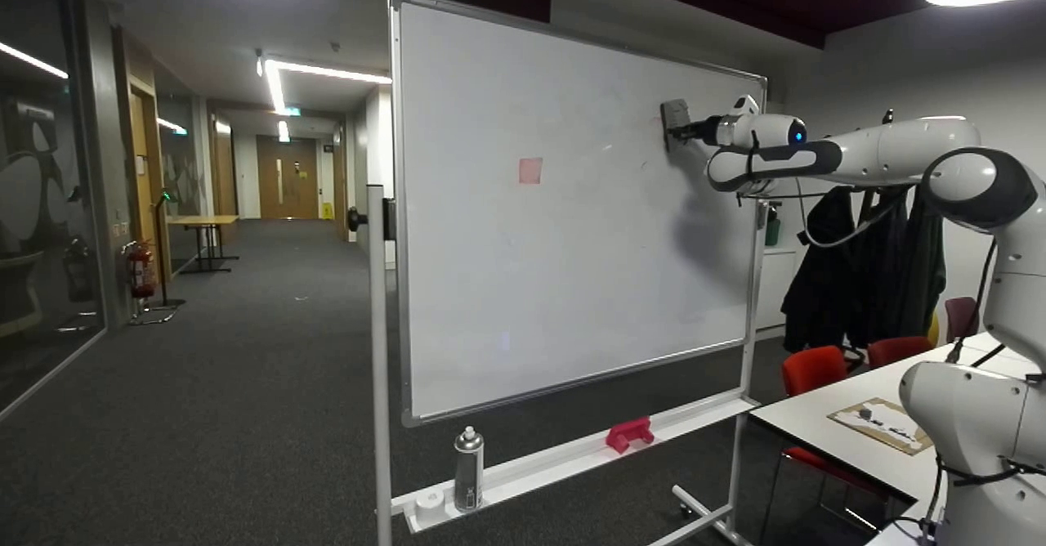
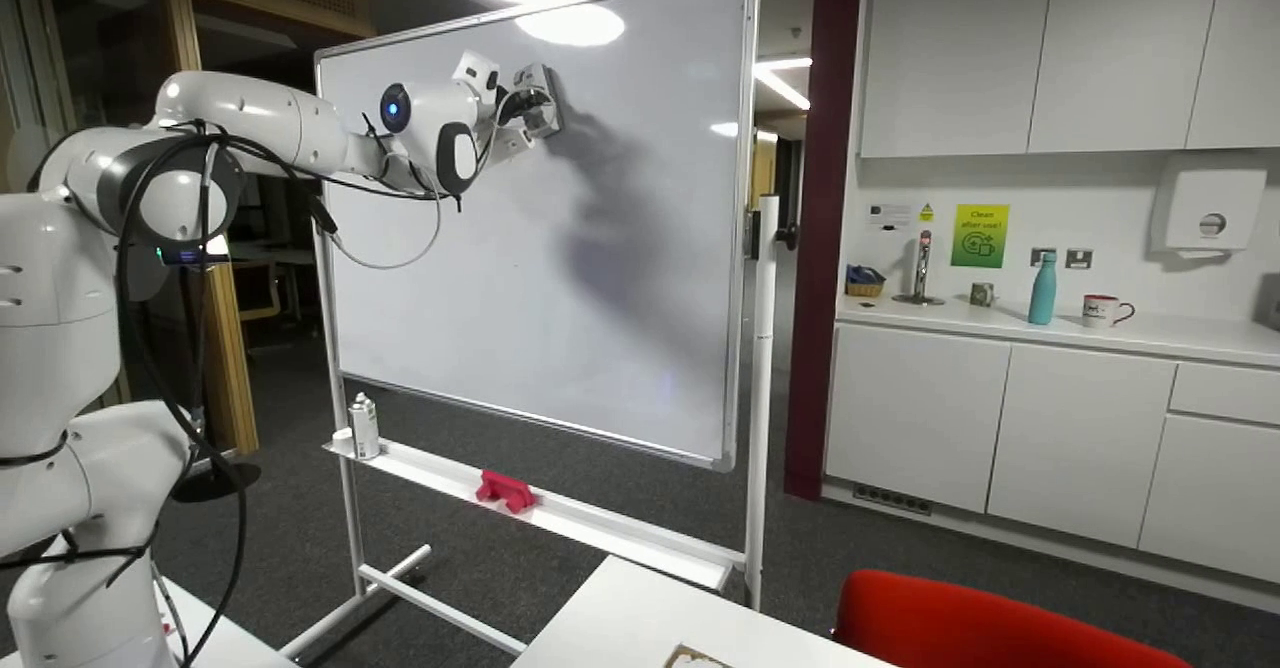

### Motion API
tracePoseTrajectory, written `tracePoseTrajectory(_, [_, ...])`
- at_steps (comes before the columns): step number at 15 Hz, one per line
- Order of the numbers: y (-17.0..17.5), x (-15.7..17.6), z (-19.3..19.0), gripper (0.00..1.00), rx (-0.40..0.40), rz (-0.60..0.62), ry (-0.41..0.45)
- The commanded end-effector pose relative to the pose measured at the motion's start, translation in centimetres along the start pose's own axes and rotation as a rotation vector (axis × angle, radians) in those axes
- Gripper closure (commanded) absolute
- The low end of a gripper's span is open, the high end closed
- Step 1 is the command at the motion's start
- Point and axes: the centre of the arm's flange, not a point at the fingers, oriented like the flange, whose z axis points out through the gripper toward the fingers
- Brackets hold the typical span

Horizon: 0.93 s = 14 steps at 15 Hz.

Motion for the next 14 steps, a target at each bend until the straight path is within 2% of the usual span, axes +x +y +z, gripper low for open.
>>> tracePoseTrajectory(1, [-4.8,0.4,3.6,0.65,0.088,-0.051,-0.007])
tracePoseTrajectory(4, [-7.1,0.0,3.9,0.65,0.119,-0.088,-0.009])
tracePoseTrajectory(7, [-7.7,0.3,4.1,0.65,0.13,-0.106,-0.001])
tracePoseTrajectory(14, [-4.0,0.9,4.1,0.65,0.1,-0.068,0.014])
